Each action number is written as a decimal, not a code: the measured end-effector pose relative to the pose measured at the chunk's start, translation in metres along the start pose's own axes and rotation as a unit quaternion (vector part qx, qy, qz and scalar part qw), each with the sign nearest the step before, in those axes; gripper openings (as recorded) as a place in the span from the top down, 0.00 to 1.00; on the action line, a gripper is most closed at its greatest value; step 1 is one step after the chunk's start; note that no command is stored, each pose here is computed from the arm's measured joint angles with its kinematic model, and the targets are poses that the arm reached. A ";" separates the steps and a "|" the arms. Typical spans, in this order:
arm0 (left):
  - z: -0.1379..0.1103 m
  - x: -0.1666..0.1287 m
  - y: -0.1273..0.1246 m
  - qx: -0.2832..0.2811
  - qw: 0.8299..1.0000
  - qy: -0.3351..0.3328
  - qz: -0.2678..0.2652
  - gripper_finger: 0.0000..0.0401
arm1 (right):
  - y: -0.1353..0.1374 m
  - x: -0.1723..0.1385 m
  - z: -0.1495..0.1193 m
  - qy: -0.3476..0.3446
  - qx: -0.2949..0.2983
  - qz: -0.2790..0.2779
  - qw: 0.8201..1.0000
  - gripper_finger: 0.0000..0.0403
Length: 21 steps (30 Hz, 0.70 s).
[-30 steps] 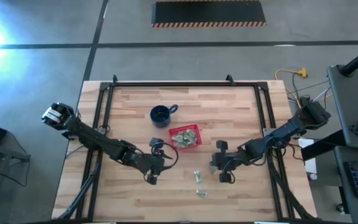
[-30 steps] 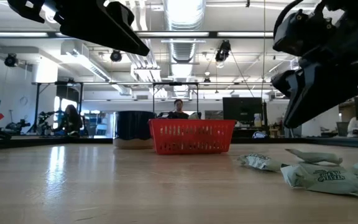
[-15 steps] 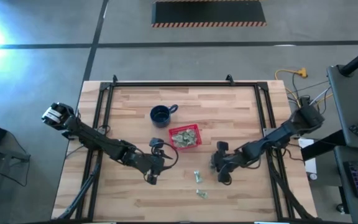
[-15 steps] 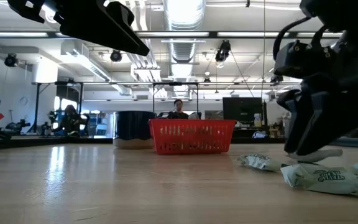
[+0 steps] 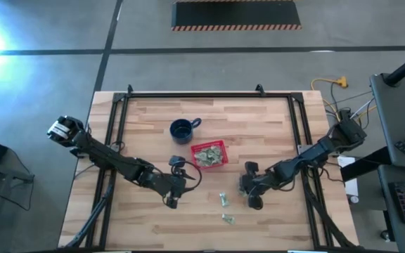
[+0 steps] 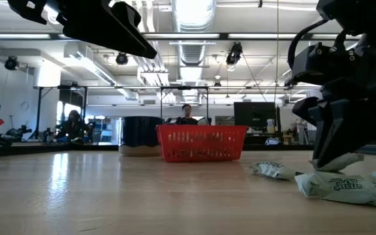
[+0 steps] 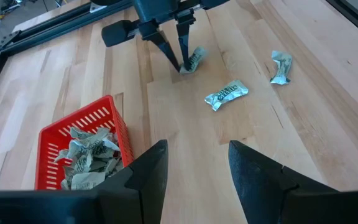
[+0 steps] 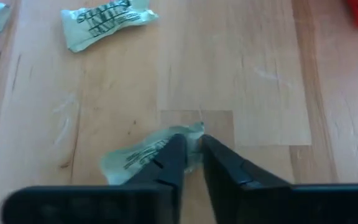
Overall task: Pick and place Stevia / Truvia into bins
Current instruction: Put the white stevia packet into the red basket
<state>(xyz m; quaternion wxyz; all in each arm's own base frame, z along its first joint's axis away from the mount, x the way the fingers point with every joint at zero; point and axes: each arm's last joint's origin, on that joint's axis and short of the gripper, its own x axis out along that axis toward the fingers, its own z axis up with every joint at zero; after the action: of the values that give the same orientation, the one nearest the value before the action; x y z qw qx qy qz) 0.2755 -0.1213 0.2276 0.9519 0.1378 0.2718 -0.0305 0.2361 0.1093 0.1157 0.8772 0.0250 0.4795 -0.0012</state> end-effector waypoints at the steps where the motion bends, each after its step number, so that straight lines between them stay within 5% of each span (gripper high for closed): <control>1: 0.000 0.000 0.000 0.000 1.000 0.000 0.000 0.62 | 0.000 0.000 0.000 0.001 -0.004 0.003 1.000 0.92; 11: 0.000 0.000 0.000 0.000 1.000 0.000 0.000 0.62 | 0.002 -0.010 0.015 -0.042 -0.079 -0.032 0.995 0.98; 16: 0.000 0.000 0.000 0.000 1.000 0.000 0.000 0.62 | 0.001 -0.024 0.039 -0.109 -0.144 -0.143 0.973 0.98; 21: 0.000 0.000 0.000 0.000 1.000 0.000 0.000 0.62 | -0.017 -0.031 0.066 -0.182 -0.129 -0.291 0.930 0.98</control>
<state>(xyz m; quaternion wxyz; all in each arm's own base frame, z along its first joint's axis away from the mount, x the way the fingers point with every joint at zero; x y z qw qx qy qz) 0.2755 -0.1213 0.2275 0.9518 0.1380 0.2721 -0.0304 0.2745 0.0887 0.1766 0.9064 -0.2295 0.2938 -0.1988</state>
